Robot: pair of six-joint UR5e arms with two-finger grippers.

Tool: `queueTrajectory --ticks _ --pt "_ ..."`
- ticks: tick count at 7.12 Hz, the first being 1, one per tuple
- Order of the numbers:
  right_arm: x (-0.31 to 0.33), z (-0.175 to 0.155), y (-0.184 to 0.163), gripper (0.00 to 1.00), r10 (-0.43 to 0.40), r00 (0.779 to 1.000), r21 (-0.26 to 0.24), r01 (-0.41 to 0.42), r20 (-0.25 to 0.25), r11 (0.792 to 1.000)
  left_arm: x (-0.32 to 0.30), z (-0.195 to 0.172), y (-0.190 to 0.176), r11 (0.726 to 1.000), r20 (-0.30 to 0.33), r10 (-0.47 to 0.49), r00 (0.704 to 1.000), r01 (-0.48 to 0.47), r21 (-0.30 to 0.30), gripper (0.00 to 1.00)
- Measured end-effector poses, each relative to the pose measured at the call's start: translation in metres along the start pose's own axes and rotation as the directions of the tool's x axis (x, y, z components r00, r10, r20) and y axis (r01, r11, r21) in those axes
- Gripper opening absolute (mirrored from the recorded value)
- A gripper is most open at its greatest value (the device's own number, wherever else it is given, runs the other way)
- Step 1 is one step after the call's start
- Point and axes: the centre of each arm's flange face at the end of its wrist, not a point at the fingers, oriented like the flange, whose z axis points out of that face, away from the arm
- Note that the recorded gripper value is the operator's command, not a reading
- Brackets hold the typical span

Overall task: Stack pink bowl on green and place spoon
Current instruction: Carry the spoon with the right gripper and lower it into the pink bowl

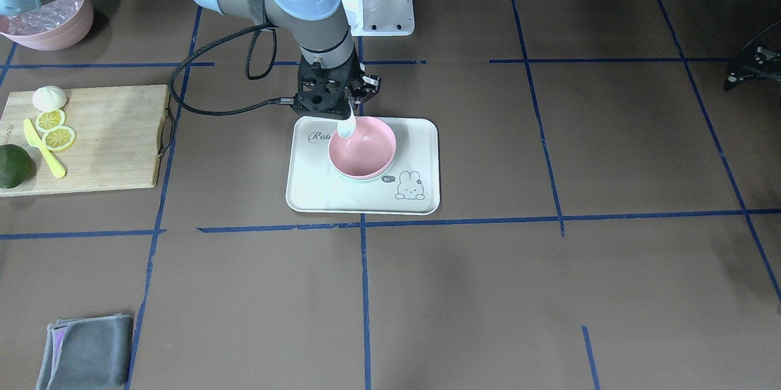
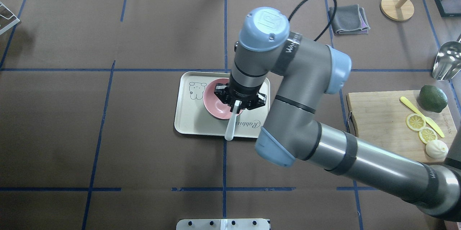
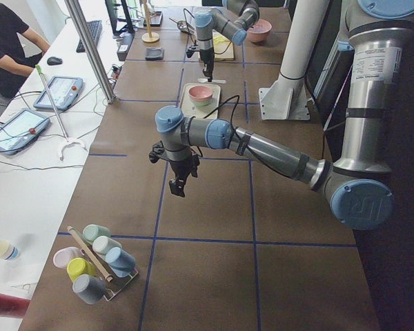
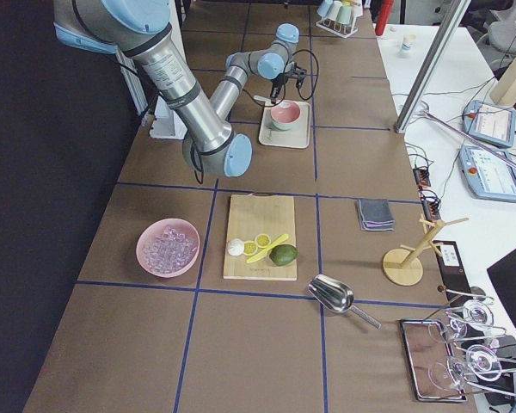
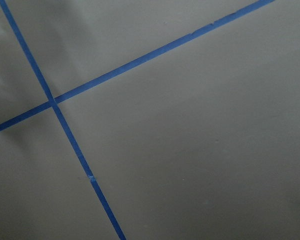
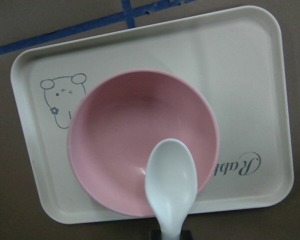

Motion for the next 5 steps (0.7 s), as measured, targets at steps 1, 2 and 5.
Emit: queueTrajectory --ticks 1,2,5 --pt "-0.008 0.003 -0.003 0.0 0.002 1.0 0.0 -0.002 -0.006 1.0 -0.002 0.001 0.0 1.0 0.0 -0.003 1.0 0.003 -0.002 1.0" --pt "-0.015 0.007 -0.006 0.0 0.004 1.0 -0.002 -0.004 -0.014 1.0 -0.002 0.001 0.0 1.0 -0.001 -0.005 1.0 0.005 -0.004 1.0" --pt "-0.022 0.015 -0.013 0.01 0.01 0.999 0.008 -0.01 -0.031 1.0 -0.003 0.001 0.0 1.0 0.0 -0.008 1.0 0.008 -0.004 1.0"
